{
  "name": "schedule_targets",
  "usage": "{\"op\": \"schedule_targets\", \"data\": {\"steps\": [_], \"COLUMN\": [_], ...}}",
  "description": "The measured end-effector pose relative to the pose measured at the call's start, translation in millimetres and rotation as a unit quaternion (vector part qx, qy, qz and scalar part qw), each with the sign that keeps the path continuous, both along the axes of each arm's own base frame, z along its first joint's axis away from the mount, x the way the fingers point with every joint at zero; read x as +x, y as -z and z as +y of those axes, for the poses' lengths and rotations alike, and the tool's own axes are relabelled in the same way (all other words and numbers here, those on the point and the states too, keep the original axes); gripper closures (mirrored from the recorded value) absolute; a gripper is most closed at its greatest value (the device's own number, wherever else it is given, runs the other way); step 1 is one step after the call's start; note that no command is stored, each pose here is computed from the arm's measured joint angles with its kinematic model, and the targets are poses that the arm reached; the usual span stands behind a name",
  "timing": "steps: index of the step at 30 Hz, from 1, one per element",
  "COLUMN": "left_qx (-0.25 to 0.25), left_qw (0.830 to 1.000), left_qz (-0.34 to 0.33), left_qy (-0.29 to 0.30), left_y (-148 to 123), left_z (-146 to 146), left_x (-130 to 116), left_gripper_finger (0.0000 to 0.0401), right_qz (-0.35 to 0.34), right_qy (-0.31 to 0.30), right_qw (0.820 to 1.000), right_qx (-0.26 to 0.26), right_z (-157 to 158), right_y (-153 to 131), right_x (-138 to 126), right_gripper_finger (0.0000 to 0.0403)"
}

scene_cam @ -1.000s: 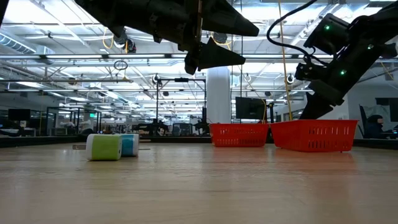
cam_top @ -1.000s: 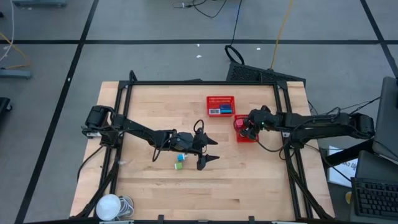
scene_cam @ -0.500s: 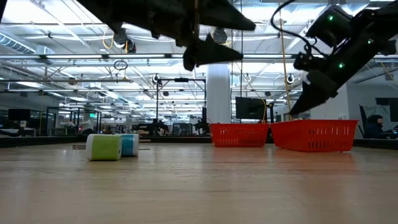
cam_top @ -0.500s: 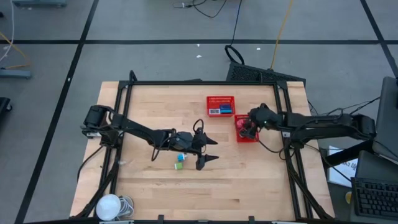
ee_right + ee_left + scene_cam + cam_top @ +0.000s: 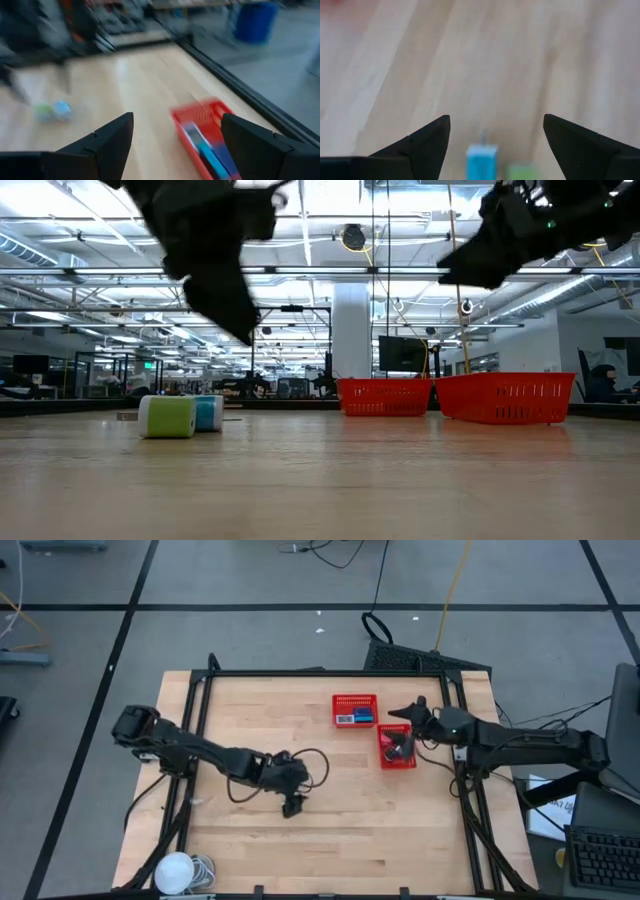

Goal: Pick & Place Office items
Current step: Put the blue charger adapter into the bottom red bin

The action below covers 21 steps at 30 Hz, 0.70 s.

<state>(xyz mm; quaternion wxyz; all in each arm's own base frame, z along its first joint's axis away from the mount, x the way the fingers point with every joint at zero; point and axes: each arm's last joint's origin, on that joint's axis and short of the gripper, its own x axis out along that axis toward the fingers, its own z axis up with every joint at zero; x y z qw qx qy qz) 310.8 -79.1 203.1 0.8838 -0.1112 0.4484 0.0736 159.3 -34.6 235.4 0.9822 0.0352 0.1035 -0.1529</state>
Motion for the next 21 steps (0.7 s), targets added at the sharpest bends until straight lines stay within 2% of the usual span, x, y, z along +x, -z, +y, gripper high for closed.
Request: {"op": "schedule_targets", "data": {"steps": [4,21], "left_qx": [0.005,0.018], "left_qw": [0.997,0.986], "left_qz": [0.071,0.160], "left_qy": [-0.020,-0.038], "left_y": [17,64], "left_z": [-6,-11], "left_x": [-8,-3], "left_gripper_finger": [0.0077,0.0077], "right_qz": [-0.045,-0.034], "right_qy": [-0.031,-0.042], "right_qw": [0.998,0.998], "right_qx": [-0.005,-0.017], "right_z": [5,8], "right_y": [-8,-6], "right_x": [3,7], "right_gripper_finger": [0.0117,0.0122]}}
